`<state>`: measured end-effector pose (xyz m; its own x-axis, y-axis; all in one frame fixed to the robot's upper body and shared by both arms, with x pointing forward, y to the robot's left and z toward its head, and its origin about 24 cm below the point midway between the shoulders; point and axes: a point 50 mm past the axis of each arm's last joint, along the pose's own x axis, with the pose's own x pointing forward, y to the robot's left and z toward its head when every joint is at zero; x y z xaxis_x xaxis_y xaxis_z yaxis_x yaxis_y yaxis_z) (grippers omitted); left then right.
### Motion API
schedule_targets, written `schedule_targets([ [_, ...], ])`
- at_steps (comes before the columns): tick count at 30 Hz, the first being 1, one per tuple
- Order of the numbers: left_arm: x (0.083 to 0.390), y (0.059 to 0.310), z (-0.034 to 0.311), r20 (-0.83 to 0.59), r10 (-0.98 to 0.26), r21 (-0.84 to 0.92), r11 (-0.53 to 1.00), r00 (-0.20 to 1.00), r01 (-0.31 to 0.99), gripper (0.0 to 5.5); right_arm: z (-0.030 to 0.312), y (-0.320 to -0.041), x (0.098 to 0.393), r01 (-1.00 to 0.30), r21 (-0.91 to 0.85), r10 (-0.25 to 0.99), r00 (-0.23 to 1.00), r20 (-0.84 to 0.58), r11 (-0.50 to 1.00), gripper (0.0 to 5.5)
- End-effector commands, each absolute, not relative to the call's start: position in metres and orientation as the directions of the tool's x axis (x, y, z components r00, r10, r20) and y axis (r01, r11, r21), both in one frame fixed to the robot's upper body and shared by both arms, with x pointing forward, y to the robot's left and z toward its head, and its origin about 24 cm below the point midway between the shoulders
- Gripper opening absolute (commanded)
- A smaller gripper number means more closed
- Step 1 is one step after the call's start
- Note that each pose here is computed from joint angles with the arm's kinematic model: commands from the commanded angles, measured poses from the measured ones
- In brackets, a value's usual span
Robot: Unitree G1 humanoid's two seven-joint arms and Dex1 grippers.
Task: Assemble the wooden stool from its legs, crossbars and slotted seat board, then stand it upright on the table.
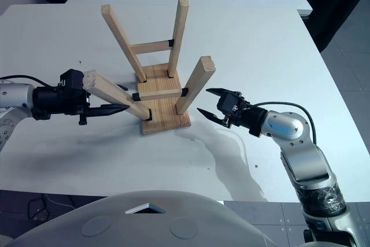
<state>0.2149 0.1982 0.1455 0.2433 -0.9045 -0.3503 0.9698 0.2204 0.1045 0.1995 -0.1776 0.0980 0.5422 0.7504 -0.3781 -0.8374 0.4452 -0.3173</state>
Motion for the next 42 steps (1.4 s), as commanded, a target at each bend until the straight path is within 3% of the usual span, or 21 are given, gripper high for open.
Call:
schedule_targets([
  [1,0.2,0.202,0.087,-0.595,-0.778,-0.059,0.294,0.203,0.954,2.04,0.098,-0.179,0.201,-0.841,-0.305,0.748,0.538,-0.389,0.446,2.99],
  [9,0.202,0.213,0.072,-0.594,-0.775,-0.183,0.392,0.216,0.902,2.04,0.099,-0.172,0.189,-0.895,-0.252,0.805,0.442,-0.395,0.368,2.99],
  [15,0.224,0.222,0.076,-0.604,-0.755,-0.169,0.432,0.253,0.886,2.04,0.107,-0.163,0.179,-0.935,-0.209,0.86,0.347,-0.375,0.286,2.99],
  [21,0.231,0.218,0.059,-0.664,-0.711,-0.145,0.426,0.231,0.893,2.04,0.108,-0.158,0.18,-0.945,-0.2,0.875,0.318,-0.364,0.26,2.99],
  [30,0.243,0.215,0.053,-0.641,-0.722,-0.195,0.481,0.261,0.855,2.04,0.111,-0.155,0.174,-0.967,-0.158,0.903,0.246,-0.352,0.202,2.99],
  [42,0.205,0.215,0.078,-0.665,-0.745,-0.146,0.202,0.056,0.968,2.04,0.121,-0.176,0.181,-0.949,-0.18,0.876,0.308,-0.37,0.257,2.99],
])
